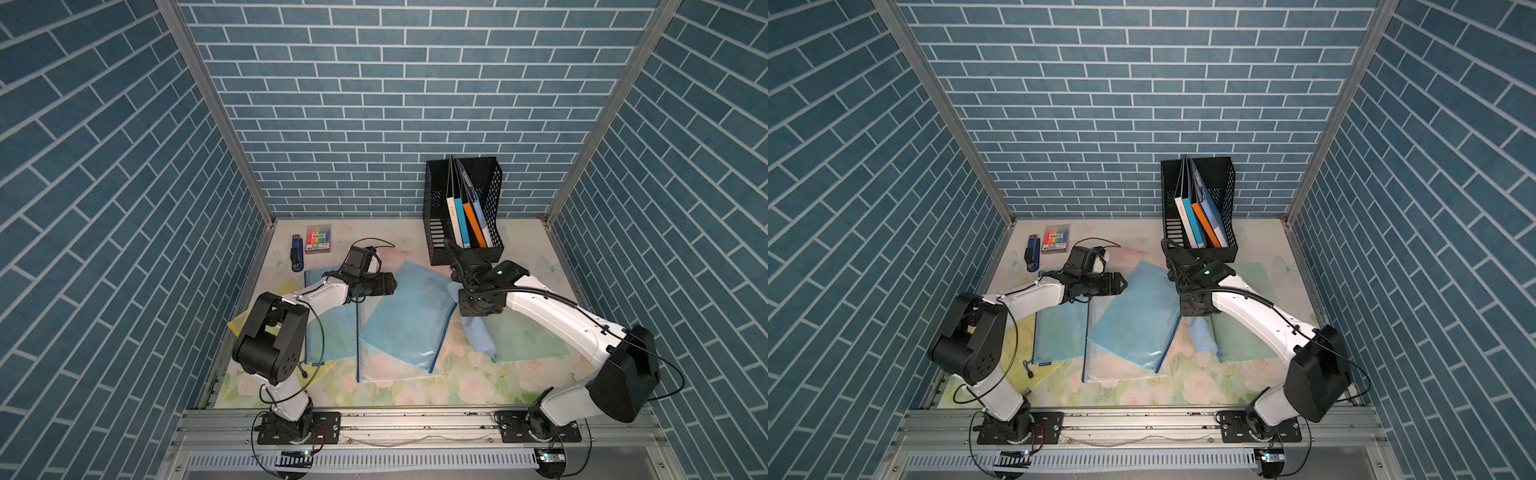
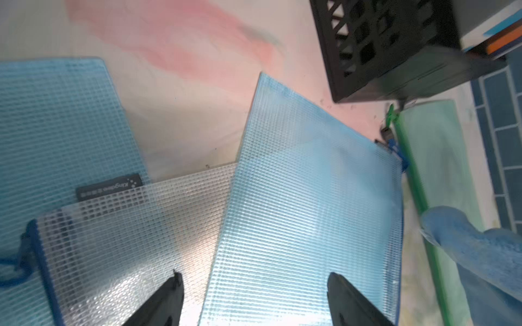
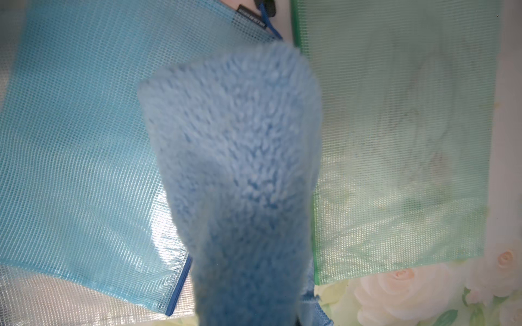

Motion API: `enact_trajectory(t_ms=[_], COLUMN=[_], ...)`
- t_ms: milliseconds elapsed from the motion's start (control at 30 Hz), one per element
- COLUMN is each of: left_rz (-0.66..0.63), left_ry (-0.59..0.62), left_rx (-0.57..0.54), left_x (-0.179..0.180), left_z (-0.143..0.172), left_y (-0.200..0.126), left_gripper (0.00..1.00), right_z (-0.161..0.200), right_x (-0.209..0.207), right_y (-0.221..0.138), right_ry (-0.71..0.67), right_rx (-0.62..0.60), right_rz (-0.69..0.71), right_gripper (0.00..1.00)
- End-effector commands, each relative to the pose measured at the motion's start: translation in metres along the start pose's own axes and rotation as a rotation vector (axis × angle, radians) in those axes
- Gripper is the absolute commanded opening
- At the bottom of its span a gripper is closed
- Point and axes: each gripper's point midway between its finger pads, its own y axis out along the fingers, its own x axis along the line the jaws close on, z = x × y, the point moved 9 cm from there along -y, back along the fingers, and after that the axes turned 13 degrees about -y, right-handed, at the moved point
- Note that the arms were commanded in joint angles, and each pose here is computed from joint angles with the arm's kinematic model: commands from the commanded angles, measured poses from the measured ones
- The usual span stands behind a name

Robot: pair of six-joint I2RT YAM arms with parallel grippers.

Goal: Wipe the document bag
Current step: Adjust the document bag.

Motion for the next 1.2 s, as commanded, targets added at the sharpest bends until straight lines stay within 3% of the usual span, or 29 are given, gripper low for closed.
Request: enact_trajectory(t_ms=[0, 200, 633, 1167], left_rz=[0.023, 0.016, 0.185, 0.371], left_ry=[0.065, 0.069, 0.074, 0.0], left_rx=[0.041, 0.097, 0.22, 0.263], left_x=[0.002, 0.014, 0.009, 0.001], left_z=[0.003, 0.009, 0.024, 0.036], left_y=[0.011, 0.025, 0.034, 0.031], left_gripper=[0.86, 0.88, 0.87, 0.63], right_z=[-0.007, -0.008, -0.002, 0.006], right_x=[0.015, 0.026, 0.039, 0.042], right_y=[0.011, 0.037, 0.081, 0.097], right_ry=[-0.03, -0.047, -0.074, -0.062], right_rx=[-0.01, 0.032, 0.167, 0.202], right_rz=[-0.035, -0.034, -0.024, -0.034], right_gripper=[0.0, 0.0, 0.0, 0.0])
